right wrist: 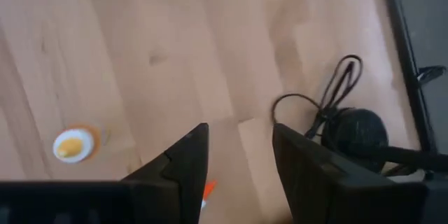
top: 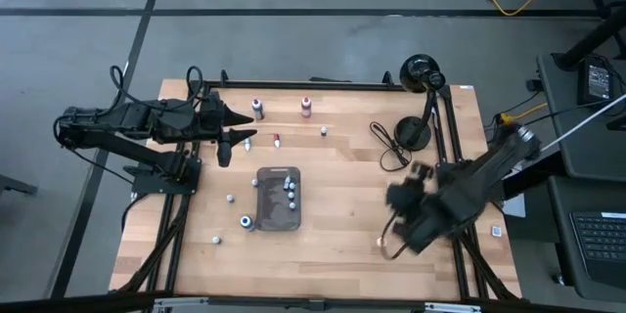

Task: Pick & Place food coloring
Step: Put the orange food coloring bottle into the bin

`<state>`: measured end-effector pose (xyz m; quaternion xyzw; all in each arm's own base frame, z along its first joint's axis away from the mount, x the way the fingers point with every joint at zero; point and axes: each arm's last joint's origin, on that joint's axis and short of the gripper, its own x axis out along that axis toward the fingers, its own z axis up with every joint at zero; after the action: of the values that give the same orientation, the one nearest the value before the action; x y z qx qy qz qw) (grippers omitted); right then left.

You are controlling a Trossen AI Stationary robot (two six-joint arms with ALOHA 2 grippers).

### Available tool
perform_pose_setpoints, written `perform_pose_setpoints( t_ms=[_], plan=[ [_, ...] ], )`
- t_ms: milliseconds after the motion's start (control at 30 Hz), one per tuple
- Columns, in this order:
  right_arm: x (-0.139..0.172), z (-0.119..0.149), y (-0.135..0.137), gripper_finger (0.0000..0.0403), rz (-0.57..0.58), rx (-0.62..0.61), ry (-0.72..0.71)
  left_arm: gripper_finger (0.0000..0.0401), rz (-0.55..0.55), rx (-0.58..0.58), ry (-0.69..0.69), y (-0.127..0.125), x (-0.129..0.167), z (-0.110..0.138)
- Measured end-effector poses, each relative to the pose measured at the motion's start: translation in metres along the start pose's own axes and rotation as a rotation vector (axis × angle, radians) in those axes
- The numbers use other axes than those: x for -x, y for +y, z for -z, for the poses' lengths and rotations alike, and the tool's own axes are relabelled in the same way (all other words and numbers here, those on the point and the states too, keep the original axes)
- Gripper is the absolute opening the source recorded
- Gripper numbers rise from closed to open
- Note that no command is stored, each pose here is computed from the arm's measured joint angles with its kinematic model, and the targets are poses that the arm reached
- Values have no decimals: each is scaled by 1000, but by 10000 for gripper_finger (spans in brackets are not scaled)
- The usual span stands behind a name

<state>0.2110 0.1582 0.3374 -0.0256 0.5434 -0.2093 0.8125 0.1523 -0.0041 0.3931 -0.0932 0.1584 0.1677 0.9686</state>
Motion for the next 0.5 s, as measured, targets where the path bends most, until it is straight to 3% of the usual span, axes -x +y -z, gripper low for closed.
perform_pose_setpoints(
  t_ms=[167,267,500],
  plan=[
    [28,19,-55,161,-93,-137,-111,155,6,21,0,0,0,0],
    [36,32,-83,161,-149,-288,-136,155,6,39,0,0,0,0],
    [26,58,-110,161,-203,-709,-83,155,6,78,0,0,0,0]
  ],
)
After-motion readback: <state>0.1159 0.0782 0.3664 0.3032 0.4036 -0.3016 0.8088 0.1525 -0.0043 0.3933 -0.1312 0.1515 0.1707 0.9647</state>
